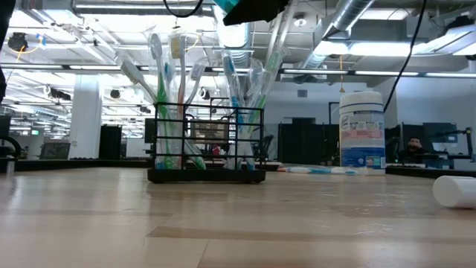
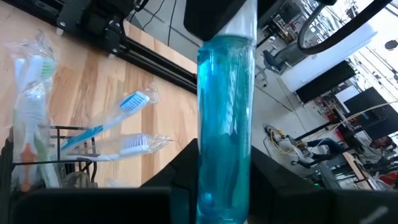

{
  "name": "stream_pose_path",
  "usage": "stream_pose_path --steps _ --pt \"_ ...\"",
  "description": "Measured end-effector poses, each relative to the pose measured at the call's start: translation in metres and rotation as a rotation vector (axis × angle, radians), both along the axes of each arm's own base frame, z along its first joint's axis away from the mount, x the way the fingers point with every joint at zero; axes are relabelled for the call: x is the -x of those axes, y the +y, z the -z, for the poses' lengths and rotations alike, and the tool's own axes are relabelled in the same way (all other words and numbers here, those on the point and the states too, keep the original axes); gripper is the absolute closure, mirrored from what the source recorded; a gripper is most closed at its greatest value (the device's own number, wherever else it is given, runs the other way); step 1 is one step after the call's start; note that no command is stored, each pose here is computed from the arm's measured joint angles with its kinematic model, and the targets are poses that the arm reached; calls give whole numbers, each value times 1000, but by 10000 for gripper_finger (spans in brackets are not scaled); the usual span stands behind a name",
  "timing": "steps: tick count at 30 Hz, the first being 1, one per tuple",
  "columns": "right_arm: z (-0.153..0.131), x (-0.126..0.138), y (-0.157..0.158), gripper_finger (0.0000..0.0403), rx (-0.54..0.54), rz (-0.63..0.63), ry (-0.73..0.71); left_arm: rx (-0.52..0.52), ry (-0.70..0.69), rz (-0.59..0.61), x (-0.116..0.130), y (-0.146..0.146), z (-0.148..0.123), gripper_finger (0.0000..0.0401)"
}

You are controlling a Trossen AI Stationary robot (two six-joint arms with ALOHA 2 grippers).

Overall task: Pick & Place toothbrushing station
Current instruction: Put the blue mouthwash into the wire organizer

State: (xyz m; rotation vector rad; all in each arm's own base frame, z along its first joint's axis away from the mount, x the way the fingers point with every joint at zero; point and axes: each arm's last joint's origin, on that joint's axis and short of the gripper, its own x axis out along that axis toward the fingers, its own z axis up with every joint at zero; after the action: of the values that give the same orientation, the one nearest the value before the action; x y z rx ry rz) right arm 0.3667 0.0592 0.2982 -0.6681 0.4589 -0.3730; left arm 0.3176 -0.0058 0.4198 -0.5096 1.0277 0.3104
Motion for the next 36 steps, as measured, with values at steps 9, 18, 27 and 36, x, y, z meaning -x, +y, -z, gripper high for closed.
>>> stream_pose_path --steps 9,18,27,36 --pt "0 0 0 332 -29 -20 -9 -54 0 30 0 1 0 287" --pt "-3 -2 -9 332 -144 -90 -40 -106 -34 99 8 1 -9 281" --pt "0 -1 -9 333 -176 -136 -10 -197 -75 184 17 2 -19 282" --pt "-15 10 -11 333 -303 -235 -33 -279 -94 232 24 3 -25 284"
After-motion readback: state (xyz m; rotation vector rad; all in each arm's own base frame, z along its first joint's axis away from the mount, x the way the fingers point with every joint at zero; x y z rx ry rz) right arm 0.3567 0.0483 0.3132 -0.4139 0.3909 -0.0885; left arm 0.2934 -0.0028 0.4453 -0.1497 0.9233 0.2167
